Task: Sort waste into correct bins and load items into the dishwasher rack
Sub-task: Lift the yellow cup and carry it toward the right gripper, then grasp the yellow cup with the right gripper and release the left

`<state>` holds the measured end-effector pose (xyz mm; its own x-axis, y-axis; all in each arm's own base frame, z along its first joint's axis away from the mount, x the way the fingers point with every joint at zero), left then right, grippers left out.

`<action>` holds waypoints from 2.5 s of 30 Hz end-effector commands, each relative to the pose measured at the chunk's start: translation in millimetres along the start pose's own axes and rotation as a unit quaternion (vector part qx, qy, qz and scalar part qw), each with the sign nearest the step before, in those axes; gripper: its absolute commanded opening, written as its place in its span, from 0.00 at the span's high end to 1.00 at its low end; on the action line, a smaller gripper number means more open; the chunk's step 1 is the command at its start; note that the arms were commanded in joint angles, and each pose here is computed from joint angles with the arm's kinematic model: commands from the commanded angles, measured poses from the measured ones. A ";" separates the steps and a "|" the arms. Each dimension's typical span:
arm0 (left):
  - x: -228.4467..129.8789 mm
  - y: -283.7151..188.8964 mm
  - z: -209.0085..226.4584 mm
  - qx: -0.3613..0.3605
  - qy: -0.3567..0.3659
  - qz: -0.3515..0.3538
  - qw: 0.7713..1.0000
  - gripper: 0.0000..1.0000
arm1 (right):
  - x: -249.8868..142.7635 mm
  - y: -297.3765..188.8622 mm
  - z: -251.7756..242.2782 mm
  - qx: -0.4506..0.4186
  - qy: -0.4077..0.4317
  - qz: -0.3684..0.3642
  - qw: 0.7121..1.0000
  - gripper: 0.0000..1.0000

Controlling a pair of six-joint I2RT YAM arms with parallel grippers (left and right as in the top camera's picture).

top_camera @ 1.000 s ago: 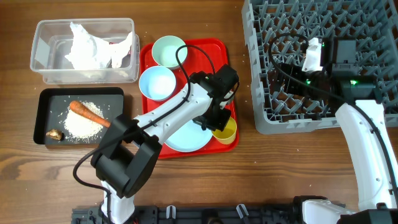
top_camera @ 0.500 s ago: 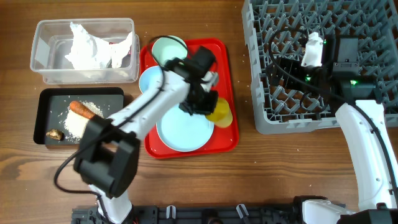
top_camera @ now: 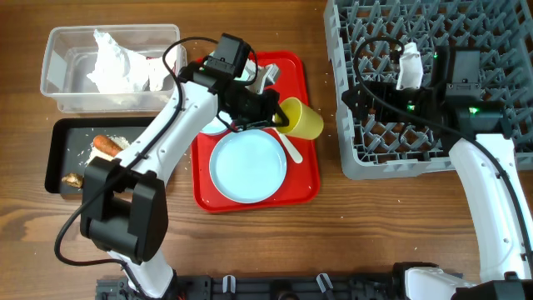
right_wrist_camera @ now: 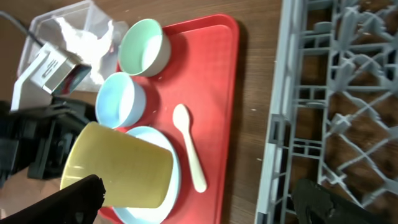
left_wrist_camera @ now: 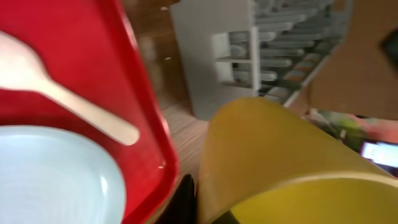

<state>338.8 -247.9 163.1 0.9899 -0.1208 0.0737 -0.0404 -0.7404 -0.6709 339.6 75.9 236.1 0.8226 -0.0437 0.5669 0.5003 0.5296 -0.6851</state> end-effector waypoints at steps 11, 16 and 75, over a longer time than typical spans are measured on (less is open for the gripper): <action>14.4 -33.7 -23.1 -0.110 0.014 -0.018 0.994 0.96 | 14.1 -7.6 17.6 0.050 -0.032 -0.028 0.998 0.00; 21.6 -47.9 -44.5 -0.195 0.059 -0.023 0.979 0.96 | 25.2 -13.6 44.0 0.140 -0.060 -0.053 0.987 0.00; 22.7 -106.5 -67.2 -0.367 0.138 -0.012 0.920 0.96 | 39.7 18.3 153.1 0.333 -0.220 -0.094 0.912 0.25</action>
<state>361.9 -216.3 268.4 0.9393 -0.1767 0.2941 -0.1793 -0.9836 -0.0182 337.3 209.3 314.3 0.4812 0.0780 0.8731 0.2345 0.9483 -0.2139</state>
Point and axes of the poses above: each gripper's point midway between its finger pads, its own y axis out along the fingers, its own z axis along the line the jaws close on, x = y × z, the point moved 3 cm from there along -y, back along the fingers, and after that the axes turned 3 degrees about -y, right-handed, at the moved point
